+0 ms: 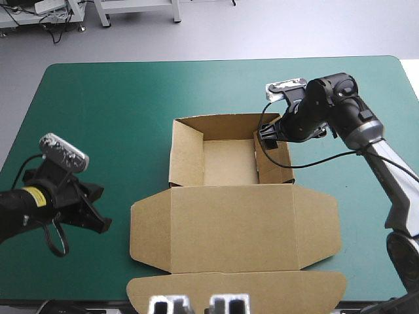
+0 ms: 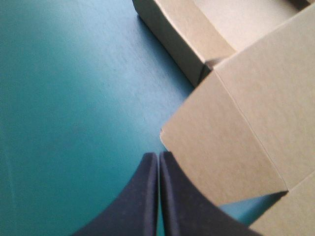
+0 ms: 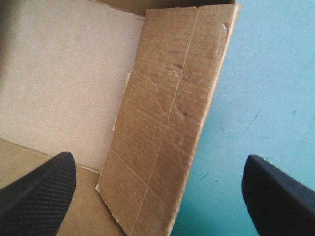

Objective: Fold the box

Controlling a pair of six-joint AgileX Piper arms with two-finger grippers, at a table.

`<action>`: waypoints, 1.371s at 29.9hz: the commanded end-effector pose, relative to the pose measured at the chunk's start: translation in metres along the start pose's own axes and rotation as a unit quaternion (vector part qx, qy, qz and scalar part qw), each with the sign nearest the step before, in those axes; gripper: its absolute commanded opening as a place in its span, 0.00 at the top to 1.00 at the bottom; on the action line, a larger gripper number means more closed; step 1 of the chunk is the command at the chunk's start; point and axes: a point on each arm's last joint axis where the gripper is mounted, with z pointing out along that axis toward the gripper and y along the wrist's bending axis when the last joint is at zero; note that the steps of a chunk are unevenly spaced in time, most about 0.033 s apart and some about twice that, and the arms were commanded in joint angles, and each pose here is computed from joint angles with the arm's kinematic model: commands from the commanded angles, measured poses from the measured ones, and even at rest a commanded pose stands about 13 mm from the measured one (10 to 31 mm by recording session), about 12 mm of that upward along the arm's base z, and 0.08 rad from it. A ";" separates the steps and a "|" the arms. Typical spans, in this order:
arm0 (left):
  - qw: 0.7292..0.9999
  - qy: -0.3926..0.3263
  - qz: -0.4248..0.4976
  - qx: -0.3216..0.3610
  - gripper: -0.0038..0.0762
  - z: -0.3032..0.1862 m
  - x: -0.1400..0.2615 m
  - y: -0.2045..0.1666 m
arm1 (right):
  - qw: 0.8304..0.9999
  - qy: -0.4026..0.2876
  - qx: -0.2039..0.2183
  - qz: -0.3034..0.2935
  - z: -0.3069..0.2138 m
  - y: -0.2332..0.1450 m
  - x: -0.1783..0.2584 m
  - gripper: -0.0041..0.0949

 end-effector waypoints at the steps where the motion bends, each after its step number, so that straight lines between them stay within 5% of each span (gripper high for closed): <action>1: 0.999 0.037 -0.036 0.010 0.96 0.006 0.029 -0.005 | 1.000 -0.021 0.000 0.003 0.001 -0.002 -0.008 0.11; 10: 0.993 0.091 -0.062 0.049 0.96 0.033 0.052 -0.012 | 0.999 0.044 -0.003 0.010 0.064 -0.005 -0.016 0.17; 19: 0.993 0.092 -0.062 0.051 0.96 0.034 0.052 -0.012 | 1.000 0.020 -0.003 -0.005 0.064 -0.005 -0.024 0.98; 27: 0.992 0.091 -0.062 0.053 0.96 0.034 0.052 -0.013 | 0.996 -0.052 0.063 -0.023 0.023 -0.044 -0.050 0.98; 33: 0.992 0.091 -0.062 0.053 0.96 0.034 0.052 -0.013 | 0.984 -0.086 0.132 0.087 -0.027 -0.150 -0.051 0.98; 41: 0.994 0.080 -0.063 0.050 0.96 0.034 0.050 -0.012 | 0.955 -0.065 0.201 0.210 -0.048 -0.270 0.001 0.98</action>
